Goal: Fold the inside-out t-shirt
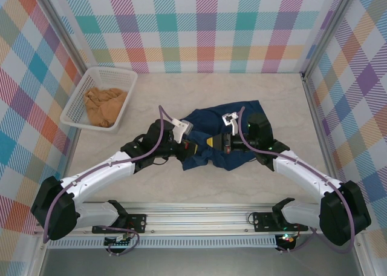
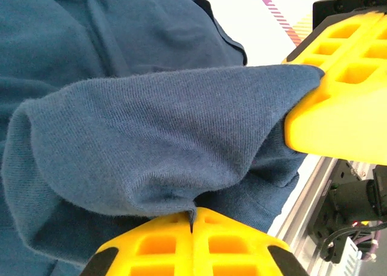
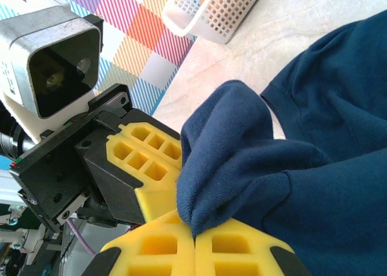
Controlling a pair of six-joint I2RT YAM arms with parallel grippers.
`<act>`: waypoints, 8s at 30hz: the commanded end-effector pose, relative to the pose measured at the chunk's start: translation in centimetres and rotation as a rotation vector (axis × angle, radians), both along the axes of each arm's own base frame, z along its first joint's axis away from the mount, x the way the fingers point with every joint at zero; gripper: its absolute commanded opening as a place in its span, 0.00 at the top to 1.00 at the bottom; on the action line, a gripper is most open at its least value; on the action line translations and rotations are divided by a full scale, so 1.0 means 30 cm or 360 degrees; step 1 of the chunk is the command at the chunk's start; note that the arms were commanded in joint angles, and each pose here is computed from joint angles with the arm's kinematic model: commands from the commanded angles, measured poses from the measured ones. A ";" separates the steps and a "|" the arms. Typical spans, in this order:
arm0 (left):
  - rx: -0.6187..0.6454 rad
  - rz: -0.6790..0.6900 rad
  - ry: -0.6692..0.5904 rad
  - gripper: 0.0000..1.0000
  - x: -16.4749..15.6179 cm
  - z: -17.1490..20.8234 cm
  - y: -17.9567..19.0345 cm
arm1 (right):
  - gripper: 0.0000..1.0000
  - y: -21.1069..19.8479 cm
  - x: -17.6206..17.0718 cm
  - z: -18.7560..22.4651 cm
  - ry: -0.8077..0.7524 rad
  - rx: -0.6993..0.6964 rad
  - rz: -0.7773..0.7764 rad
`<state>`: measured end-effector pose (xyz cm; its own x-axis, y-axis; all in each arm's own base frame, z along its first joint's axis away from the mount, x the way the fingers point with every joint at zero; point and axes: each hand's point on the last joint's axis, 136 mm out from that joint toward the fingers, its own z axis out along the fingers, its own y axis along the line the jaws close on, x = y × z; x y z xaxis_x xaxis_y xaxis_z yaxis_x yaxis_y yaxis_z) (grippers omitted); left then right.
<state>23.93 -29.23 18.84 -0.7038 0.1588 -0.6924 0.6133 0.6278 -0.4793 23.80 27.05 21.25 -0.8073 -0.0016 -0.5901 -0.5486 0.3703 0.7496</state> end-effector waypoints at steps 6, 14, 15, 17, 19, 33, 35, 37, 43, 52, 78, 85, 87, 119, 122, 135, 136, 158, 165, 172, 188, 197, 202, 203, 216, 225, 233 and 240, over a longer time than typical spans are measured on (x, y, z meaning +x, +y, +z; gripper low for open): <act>-0.0449 -0.0021 -0.0053 1.00 -0.027 0.253 0.027 | 0.99 -0.143 0.106 -0.133 -0.0038 -0.0553 -0.0375; -0.0630 0.0065 0.0075 1.00 -0.009 0.327 0.056 | 0.64 -0.100 0.048 -0.042 -0.0314 -0.0552 -0.0188; -0.0627 0.0069 0.0081 1.00 -0.008 0.325 0.056 | 0.62 -0.094 0.028 -0.033 -0.0358 -0.0544 -0.0151; -0.0626 0.0063 0.0083 1.00 -0.010 0.327 0.055 | 0.59 -0.087 -0.013 -0.023 -0.0453 -0.0546 -0.0103; -0.0622 0.0063 0.0078 1.00 -0.011 0.330 0.057 | 0.58 -0.067 -0.053 -0.014 -0.0546 -0.0528 -0.0046; -0.0597 0.0048 0.0095 1.00 -0.014 0.311 0.054 | 0.61 0.035 0.067 -0.099 -0.0489 -0.0746 -0.0255; -0.0596 0.0043 0.0101 1.00 -0.017 0.309 0.053 | 0.57 0.045 0.085 -0.118 -0.0440 -0.0759 -0.0296; -0.0595 0.0037 0.0099 1.00 -0.020 0.308 0.053 | 0.55 0.046 0.102 -0.143 -0.0380 -0.0781 -0.0356; -0.0618 0.0017 0.0088 1.00 -0.029 0.321 0.053 | 0.51 0.095 0.145 -0.214 -0.0296 -0.0836 -0.0438; -0.0504 0.0361 0.0063 1.00 0.044 0.271 0.160 | 1.00 0.052 0.151 -0.099 -0.0441 -0.0632 -0.0500; -0.0271 0.0593 0.0353 0.80 0.144 0.010 0.247 | 1.00 0.012 -0.104 0.173 -0.0632 0.0192 0.0251; -0.0134 0.0455 0.0098 0.44 0.086 0.075 0.228 | 1.00 0.003 -0.096 0.155 -0.0604 0.0111 0.0256; -0.0116 0.0325 -0.0001 0.42 0.045 0.110 0.180 | 1.00 0.002 -0.092 0.159 -0.0598 0.0105 0.0249; 0.0090 -0.0198 -0.0216 0.96 -0.022 0.105 -0.101 | 1.00 -0.025 -0.115 0.135 -0.0592 0.0009 0.0243; -0.0115 -0.0277 -0.0111 1.00 -0.054 0.170 -0.100 | 1.00 -0.082 -0.051 0.064 -0.0576 -0.0277 0.0043; -0.0544 -0.0374 0.0070 1.00 -0.093 0.282 -0.058 | 0.64 -0.118 -0.040 0.014 -0.0632 -0.0518 -0.0191; -0.0544 -0.0367 0.0073 1.00 -0.089 0.279 -0.056 | 0.62 -0.113 -0.058 0.020 -0.0653 -0.0491 -0.0170; -0.0372 0.0075 0.0129 1.00 0.048 0.199 0.074 | 0.95 0.029 -0.118 0.038 -0.0840 -0.0352 0.0025; -0.0330 0.0282 0.0213 1.00 0.127 0.128 0.144 | 1.00 -0.022 -0.188 0.155 -0.0645 0.0169 0.0236; -0.0221 0.0363 0.0234 0.84 0.159 0.102 0.162 | 1.00 0.009 -0.194 0.171 -0.0585 0.0272 0.0354; -0.0196 -0.0084 -0.0232 0.32 -0.055 0.280 0.056 | 1.00 0.020 -0.128 0.139 -0.0528 0.0193 0.0256; -0.0108 -0.0236 -0.0274 0.57 -0.035 0.277 -0.067 | 1.00 0.013 -0.131 0.128 -0.0522 0.0168 0.0245; -0.0100 -0.0250 -0.0266 0.81 -0.029 0.270 -0.080 | 1.00 0.010 -0.133 0.117 -0.0522 0.0146 0.0242; -0.0114 -0.0260 -0.0270 0.86 -0.033 0.279 -0.084 | 1.00 0.008 -0.130 0.109 -0.0520 0.0133 0.0235; -0.0269 -0.0441 -0.0387 1.00 -0.109 0.425 -0.091 | 0.43 -0.102 -0.063 0.098 -0.0867 -0.0420 -0.0099; -0.0287 -0.0608 -0.0424 1.00 -0.152 0.446 -0.107 | 0.35 -0.003 -0.109 0.201 -0.1096 -0.0306 0.0289; -0.0151 -0.0234 -0.0442 0.92 -0.038 0.418 -0.049 | 0.96 0.049 -0.108 0.184 -0.0953 -0.0173 0.0365; 0.0044 0.0153 -0.0407 0.46 -0.006 0.232 0.110 | 1.00 0.033 0.061 0.176 -0.0309 -0.0083 -0.0097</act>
